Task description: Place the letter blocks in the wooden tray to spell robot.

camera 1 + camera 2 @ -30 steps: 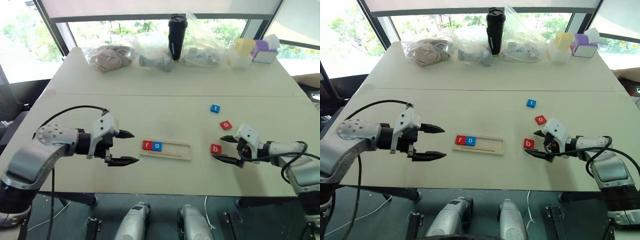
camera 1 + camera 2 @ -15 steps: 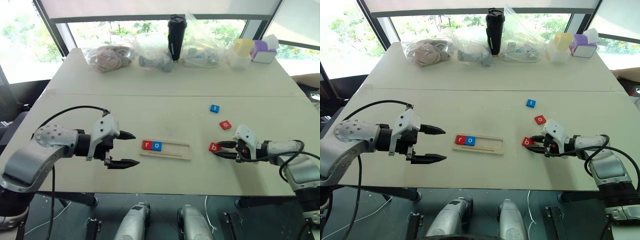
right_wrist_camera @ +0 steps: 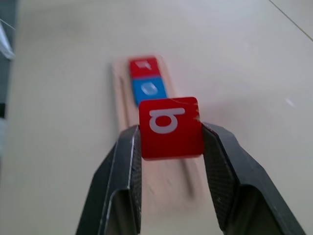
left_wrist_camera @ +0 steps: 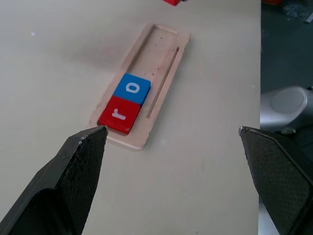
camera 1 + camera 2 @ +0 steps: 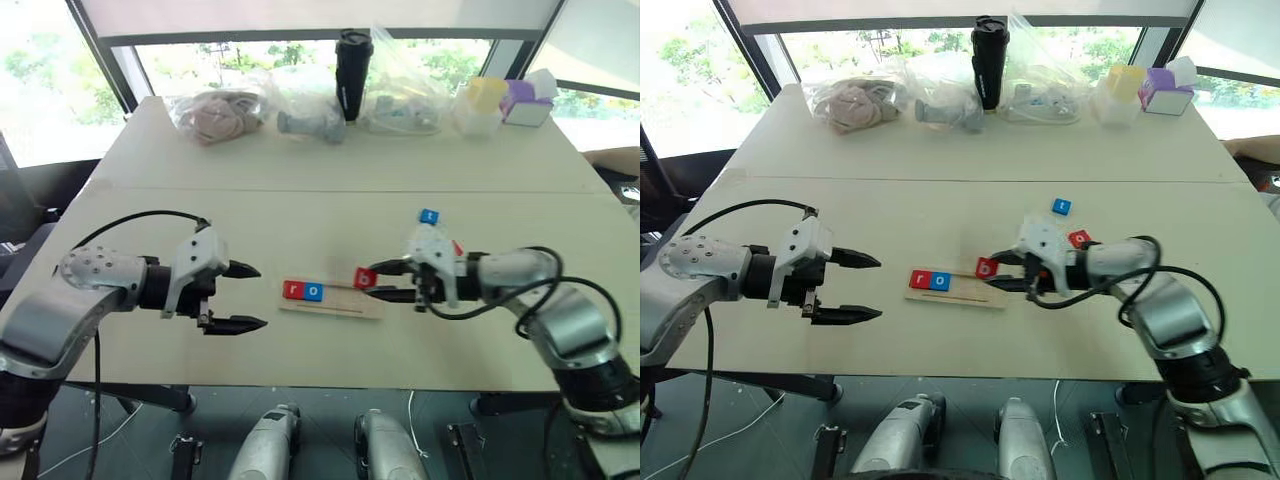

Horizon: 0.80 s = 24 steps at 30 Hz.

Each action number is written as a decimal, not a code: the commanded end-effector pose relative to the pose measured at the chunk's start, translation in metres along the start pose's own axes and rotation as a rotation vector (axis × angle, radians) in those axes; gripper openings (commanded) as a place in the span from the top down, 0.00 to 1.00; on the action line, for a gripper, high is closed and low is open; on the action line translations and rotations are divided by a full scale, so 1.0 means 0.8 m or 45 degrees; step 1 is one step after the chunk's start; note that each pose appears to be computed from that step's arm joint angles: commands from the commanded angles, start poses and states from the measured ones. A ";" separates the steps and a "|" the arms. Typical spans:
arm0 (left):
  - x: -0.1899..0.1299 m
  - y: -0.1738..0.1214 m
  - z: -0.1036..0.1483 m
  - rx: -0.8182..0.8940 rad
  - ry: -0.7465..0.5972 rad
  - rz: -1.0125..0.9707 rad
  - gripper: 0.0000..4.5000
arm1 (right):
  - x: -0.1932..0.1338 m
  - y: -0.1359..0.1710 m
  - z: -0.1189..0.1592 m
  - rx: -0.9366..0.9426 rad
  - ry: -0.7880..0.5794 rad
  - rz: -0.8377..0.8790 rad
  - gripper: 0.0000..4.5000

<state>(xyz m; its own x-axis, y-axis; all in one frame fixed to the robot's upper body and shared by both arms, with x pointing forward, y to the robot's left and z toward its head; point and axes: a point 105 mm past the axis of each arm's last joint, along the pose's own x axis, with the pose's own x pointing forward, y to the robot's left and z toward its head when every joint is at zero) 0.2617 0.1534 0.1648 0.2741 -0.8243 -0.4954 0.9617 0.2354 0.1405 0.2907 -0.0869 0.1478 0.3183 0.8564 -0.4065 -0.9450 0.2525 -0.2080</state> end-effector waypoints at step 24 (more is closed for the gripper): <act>0.007 -0.002 -0.002 0.000 -0.025 0.055 0.00 | 0.044 -0.013 -0.026 -0.046 0.121 0.018 0.74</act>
<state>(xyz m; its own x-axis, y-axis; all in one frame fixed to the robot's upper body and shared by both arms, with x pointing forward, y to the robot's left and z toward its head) 0.2612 0.1511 0.1538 0.3054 -0.8195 -0.4849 0.9518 0.2777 0.1301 0.3126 -0.0735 0.1061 0.3089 0.7986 -0.5165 -0.9506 0.2416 -0.1950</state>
